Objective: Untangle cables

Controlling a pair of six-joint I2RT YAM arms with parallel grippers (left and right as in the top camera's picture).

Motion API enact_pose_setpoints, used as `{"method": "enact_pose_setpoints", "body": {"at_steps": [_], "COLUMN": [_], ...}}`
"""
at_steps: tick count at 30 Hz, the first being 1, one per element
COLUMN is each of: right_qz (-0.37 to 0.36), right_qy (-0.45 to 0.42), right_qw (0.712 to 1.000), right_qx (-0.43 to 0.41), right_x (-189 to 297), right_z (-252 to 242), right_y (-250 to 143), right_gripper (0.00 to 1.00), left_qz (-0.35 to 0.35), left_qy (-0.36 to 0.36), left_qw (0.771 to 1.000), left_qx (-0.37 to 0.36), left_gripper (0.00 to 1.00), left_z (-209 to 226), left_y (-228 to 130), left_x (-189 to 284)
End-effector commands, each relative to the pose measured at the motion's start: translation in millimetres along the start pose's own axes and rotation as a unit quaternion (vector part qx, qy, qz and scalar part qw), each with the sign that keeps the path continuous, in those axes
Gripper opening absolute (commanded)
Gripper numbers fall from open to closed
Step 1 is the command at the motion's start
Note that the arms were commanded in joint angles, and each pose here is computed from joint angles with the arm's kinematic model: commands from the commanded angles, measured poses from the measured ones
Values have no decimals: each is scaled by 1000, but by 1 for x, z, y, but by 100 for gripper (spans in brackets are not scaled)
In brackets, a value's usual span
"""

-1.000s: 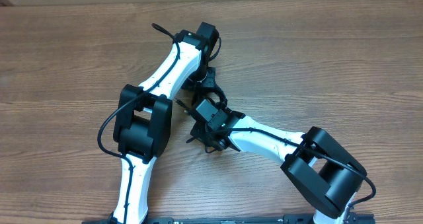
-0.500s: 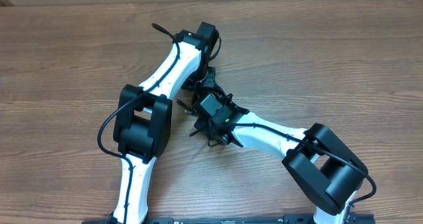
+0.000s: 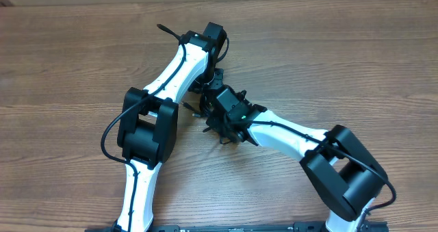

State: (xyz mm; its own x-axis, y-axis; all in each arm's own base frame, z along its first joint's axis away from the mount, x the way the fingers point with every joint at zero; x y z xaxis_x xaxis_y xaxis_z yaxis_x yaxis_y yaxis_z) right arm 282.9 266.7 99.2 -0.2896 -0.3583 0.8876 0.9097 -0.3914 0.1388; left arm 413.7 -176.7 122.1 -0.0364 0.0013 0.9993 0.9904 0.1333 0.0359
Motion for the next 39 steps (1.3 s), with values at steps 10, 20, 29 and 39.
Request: {"method": "enact_pose_setpoints", "body": {"at_steps": [10,20,29,39], "right_qz": [-69,-56,-44,0], "right_qy": [37,85,59,108], "right_qw": [997,993,988,965], "right_qx": [24,53,138,239], "right_x": [28,68,64,40], "right_z": [1,-15,-23,-18], "right_y": [42,79,76,71], "right_gripper": [4,4,16,23], "left_qz": [-1,-2,-2,0], "left_qy": [0,-1,0,1], "left_qw": [1000,1000,1000,1000], "left_qx": [-1,-1,-1,-2], "left_gripper": [6,5,5,5], "left_z": [0,0,0,0], "left_y": [0,0,0,-1], "left_x": [5,5,5,5]}}
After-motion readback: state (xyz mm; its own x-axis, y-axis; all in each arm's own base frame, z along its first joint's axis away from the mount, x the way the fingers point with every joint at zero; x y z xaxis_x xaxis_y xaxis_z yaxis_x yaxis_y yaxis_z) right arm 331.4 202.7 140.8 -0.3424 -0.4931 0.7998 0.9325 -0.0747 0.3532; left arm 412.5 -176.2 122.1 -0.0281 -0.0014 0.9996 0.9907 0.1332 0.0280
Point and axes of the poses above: each gripper's point midway between its finger pads, its own x axis back along the fingers, its own z axis along the line the jaws close on, y = z × x, the point moved 10 cm from there along x, back along the fingers, and after that the axes turned 13 degrees about x, right-handed, at the moved point
